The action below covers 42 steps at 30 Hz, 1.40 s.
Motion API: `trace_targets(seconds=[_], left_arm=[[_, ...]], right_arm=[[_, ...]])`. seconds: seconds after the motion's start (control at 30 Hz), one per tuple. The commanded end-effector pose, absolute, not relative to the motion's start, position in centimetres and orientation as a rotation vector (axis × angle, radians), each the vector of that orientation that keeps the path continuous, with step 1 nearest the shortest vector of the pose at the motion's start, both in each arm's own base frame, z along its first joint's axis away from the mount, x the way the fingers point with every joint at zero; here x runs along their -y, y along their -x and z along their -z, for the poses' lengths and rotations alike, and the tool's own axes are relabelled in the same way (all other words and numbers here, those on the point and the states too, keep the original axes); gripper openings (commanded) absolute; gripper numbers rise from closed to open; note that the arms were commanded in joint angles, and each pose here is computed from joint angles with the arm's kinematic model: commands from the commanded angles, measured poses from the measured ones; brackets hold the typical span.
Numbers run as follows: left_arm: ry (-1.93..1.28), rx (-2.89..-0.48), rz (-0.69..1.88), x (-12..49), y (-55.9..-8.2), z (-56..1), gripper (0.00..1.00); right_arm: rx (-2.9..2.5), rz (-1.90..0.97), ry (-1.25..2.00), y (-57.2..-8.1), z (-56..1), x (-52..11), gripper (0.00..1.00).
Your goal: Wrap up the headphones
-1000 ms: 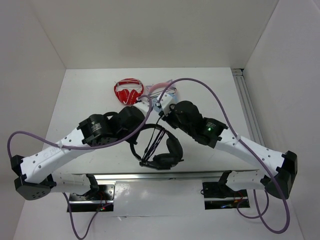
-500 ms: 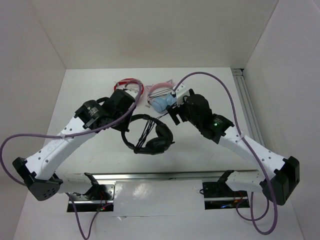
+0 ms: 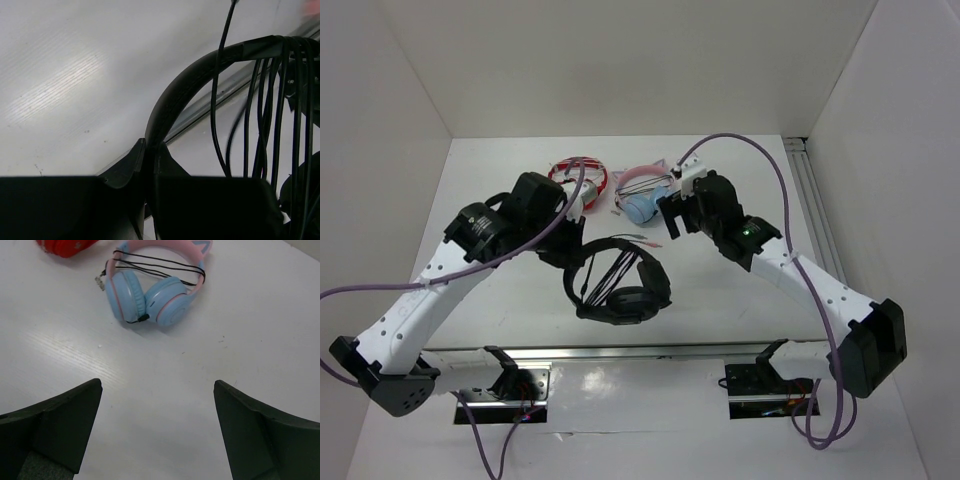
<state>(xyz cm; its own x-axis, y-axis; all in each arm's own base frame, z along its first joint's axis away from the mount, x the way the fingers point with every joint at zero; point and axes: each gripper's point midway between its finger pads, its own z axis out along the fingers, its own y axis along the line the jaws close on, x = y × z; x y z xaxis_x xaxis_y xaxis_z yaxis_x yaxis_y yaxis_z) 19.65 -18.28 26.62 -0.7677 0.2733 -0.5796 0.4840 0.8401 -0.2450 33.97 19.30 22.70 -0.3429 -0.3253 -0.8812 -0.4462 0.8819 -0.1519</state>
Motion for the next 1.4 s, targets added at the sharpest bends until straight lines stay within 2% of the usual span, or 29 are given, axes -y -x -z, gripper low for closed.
trace_targets(seconds=[0.0, 0.17, 0.27, 0.5, 0.57, 0.87, 1.03, 1.23, 1.27, 1.3, 1.37], left_arm=[[-0.581, -2.404, 0.685, 19.7, -19.1, -28.4, 0.00], [-0.429, -2.480, 0.568, 17.3, -21.0, -26.2, 0.00], [-0.362, -2.481, 0.460, 16.0, -22.4, -25.1, 0.00], [-0.132, -2.553, 0.210, 13.8, -25.2, -21.2, 0.00], [-0.022, -2.535, 0.182, 14.0, -26.2, -20.7, 0.00], [0.135, -2.483, 0.224, 21.9, -27.7, -16.0, 0.00], [0.141, -2.580, 0.116, 26.3, -27.5, -8.7, 0.00], [0.085, -2.603, 0.178, 33.4, -28.0, -4.6, 0.00], [0.080, -2.582, 0.229, 35.7, -28.4, -5.4, 0.00], [0.069, -2.608, 0.195, 36.6, -28.4, -3.3, 0.00], [0.046, -2.604, 0.258, 39.8, -29.0, -3.6, 0.00]], right_arm=[[-1.921, -0.151, 0.376, -36.2, -26.1, -18.2, 1.00], [-1.887, -0.163, 0.184, -36.7, -29.4, -15.4, 1.00], [-1.849, -0.048, -0.075, -36.3, -32.8, -11.3, 1.00], [-1.739, -0.242, -0.116, -32.0, -39.8, -10.9, 1.00], [-1.774, -0.292, -0.079, -30.4, -39.6, -11.7, 1.00], [-1.801, -0.371, -0.050, -26.0, -40.5, -11.0, 1.00], [-1.842, -0.380, -0.008, -24.4, -40.2, -10.8, 1.00], [-1.879, -0.361, 0.026, -23.1, -38.9, -10.2, 1.00], [-1.888, -0.358, 0.028, -23.0, -38.7, -10.1, 1.00], [-1.896, -0.354, 0.030, -22.9, -38.5, -10.1, 1.00], [-1.868, -0.366, 0.024, -22.3, -39.7, -9.7, 1.00]])
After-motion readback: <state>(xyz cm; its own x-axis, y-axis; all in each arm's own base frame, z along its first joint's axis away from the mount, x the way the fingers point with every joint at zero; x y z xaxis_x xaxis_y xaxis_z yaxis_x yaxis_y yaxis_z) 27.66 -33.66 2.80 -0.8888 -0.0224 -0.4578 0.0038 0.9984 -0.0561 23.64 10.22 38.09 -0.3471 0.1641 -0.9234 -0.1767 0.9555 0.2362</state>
